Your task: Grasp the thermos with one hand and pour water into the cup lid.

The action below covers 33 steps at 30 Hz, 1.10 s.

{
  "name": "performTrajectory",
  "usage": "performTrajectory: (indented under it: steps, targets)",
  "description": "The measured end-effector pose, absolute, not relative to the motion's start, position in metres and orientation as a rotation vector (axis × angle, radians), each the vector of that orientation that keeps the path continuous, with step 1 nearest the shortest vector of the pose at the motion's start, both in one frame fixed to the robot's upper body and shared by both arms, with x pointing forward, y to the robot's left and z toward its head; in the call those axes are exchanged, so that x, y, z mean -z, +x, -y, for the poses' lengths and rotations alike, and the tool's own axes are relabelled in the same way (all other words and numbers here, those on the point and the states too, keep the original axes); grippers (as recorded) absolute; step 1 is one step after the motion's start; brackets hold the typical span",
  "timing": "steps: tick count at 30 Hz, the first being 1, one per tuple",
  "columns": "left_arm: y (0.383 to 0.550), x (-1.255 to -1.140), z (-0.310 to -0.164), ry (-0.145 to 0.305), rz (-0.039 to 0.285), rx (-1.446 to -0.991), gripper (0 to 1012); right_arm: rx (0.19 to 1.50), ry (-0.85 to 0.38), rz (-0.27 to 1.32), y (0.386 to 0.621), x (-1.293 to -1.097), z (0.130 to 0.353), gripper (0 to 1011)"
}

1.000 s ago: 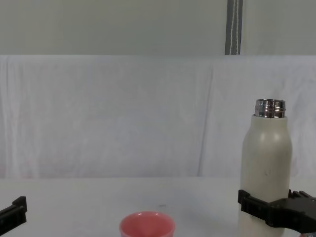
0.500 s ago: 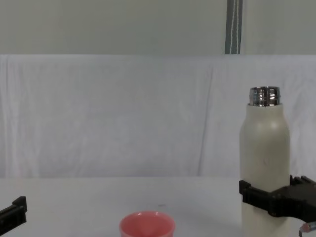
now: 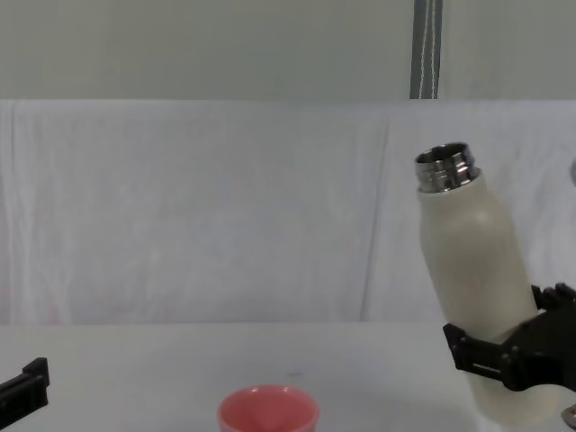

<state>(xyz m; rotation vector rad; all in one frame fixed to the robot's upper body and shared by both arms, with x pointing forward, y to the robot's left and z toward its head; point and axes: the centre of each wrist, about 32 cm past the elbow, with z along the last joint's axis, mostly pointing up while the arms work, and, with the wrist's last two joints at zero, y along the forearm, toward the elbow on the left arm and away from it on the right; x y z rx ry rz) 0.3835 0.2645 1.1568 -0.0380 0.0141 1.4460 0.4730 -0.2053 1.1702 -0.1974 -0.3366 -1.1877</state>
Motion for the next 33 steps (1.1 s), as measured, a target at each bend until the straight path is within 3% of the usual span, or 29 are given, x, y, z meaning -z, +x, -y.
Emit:
performTrajectory:
  steps: [15,33]
  targets:
    - [0.384,-1.157,-0.265,-0.038,-0.014,-1.446,1001,1.136,-0.485,0.777,0.464,-1.167,0.196,952]
    - [0.384,-1.157,-0.265,-0.038,-0.014,-1.446,1001,1.117,-0.623,1.053,0.471,-1.144,0.191,952]
